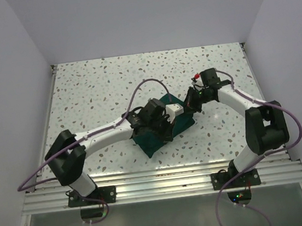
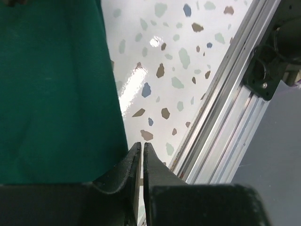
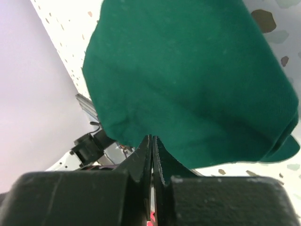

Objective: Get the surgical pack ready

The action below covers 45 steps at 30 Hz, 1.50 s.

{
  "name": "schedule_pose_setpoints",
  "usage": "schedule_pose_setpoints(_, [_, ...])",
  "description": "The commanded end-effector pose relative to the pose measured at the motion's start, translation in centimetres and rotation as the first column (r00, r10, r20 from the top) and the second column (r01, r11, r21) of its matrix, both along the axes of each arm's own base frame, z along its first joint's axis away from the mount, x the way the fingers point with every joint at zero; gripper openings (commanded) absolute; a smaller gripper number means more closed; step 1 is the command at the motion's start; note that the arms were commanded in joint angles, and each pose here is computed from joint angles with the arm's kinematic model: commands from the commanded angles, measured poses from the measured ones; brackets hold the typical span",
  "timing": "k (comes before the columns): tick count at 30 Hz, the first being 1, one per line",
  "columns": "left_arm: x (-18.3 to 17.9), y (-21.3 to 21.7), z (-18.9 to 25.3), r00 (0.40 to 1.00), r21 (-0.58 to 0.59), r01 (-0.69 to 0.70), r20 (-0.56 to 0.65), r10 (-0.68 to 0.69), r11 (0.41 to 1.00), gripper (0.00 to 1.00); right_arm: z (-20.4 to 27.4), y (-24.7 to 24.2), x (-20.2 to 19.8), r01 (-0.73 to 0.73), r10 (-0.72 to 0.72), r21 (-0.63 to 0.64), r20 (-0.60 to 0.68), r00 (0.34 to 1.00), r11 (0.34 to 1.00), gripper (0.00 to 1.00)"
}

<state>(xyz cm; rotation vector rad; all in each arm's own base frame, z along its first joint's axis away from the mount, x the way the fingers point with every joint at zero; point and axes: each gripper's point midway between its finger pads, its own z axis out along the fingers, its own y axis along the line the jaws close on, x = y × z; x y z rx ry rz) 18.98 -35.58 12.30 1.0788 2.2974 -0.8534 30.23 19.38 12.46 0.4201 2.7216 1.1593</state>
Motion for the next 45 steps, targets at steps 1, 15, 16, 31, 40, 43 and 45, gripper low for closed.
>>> schedule_pose_setpoints(1, [-1.6,-2.6,-0.7,0.990,-0.105,0.097,-0.089,-0.107,0.990,0.08,-0.9,0.6,-1.4,-0.048,0.049,0.052,-0.021,0.999,0.997,0.00])
schedule_pose_setpoints(15, [0.2,7.0,-11.3,0.952,0.278,-0.128,-0.235,0.197,0.952,0.02,-6.3,-1.3,-5.5,-0.096,0.093,-0.039,-0.076,0.993,0.995,0.00])
schedule_pose_setpoints(16, [1.1,7.4,-11.4,0.950,0.285,-0.148,-0.225,0.216,0.947,0.02,-6.4,-1.3,-4.8,-0.091,0.088,-0.047,-0.070,0.994,0.995,0.00])
schedule_pose_setpoints(31, [9.9,9.1,-13.9,0.940,0.340,-0.252,-0.138,0.313,0.906,0.06,-7.6,-0.8,1.4,-0.107,0.103,-0.106,-0.039,0.994,0.989,0.00])
schedule_pose_setpoints(40, [13.4,12.4,-9.3,0.928,0.264,-0.330,-0.088,0.363,0.906,0.26,-4.8,-0.4,3.6,-0.136,0.137,-0.109,0.004,0.990,0.985,0.00])
schedule_pose_setpoints(43, [12.1,11.4,-6.1,0.936,0.183,-0.304,-0.126,0.329,0.935,0.34,-3.7,-1.2,2.8,-0.157,0.162,-0.146,0.023,0.987,0.977,0.00])
schedule_pose_setpoints(45, [11.8,10.8,-4.3,0.934,0.135,-0.312,-0.140,0.330,0.940,0.38,-3.2,-1.7,2.5,-0.160,0.165,-0.161,0.021,0.986,0.974,0.00])
